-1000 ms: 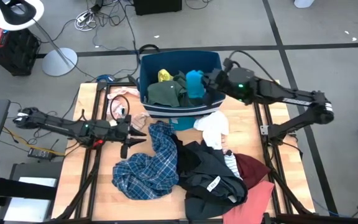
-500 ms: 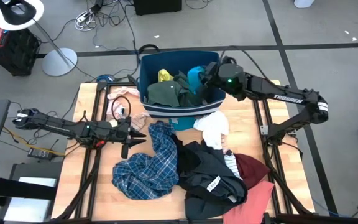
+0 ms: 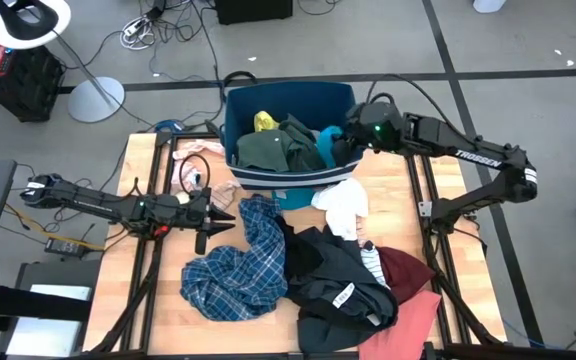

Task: Sort clothes
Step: Put the blue sock into the laundry organizer, then put the white short into the laundry organizer

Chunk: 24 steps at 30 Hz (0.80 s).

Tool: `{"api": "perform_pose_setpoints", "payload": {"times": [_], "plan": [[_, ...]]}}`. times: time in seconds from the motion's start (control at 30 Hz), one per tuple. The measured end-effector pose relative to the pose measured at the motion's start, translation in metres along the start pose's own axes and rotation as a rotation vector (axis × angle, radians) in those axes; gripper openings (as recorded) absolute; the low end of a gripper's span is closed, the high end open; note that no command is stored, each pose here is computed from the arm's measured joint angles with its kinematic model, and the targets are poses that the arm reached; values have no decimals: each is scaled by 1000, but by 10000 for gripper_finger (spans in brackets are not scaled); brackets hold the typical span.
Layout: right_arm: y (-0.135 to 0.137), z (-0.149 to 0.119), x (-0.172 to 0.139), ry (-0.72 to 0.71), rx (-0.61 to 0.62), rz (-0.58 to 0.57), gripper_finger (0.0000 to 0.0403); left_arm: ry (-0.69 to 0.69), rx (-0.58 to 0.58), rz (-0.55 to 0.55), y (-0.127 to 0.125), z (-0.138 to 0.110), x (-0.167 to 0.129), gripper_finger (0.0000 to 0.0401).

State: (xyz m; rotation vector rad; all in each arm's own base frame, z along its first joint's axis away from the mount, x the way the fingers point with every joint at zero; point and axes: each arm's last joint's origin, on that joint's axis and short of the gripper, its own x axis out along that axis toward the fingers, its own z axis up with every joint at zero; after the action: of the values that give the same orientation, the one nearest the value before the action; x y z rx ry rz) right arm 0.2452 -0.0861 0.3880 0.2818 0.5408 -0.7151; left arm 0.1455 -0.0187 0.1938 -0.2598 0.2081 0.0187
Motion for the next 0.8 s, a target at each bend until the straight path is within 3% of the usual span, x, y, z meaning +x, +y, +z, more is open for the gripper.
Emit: {"api": "perform_pose_setpoints", "payload": {"times": [0.43, 0.8], "plan": [[-5, -5, 2, 108, 50, 100, 181, 1, 5, 1, 0, 0, 0, 113], [20, -13, -21, 56, -136, 160, 173, 0, 61, 2, 0, 0, 0, 113]]}}
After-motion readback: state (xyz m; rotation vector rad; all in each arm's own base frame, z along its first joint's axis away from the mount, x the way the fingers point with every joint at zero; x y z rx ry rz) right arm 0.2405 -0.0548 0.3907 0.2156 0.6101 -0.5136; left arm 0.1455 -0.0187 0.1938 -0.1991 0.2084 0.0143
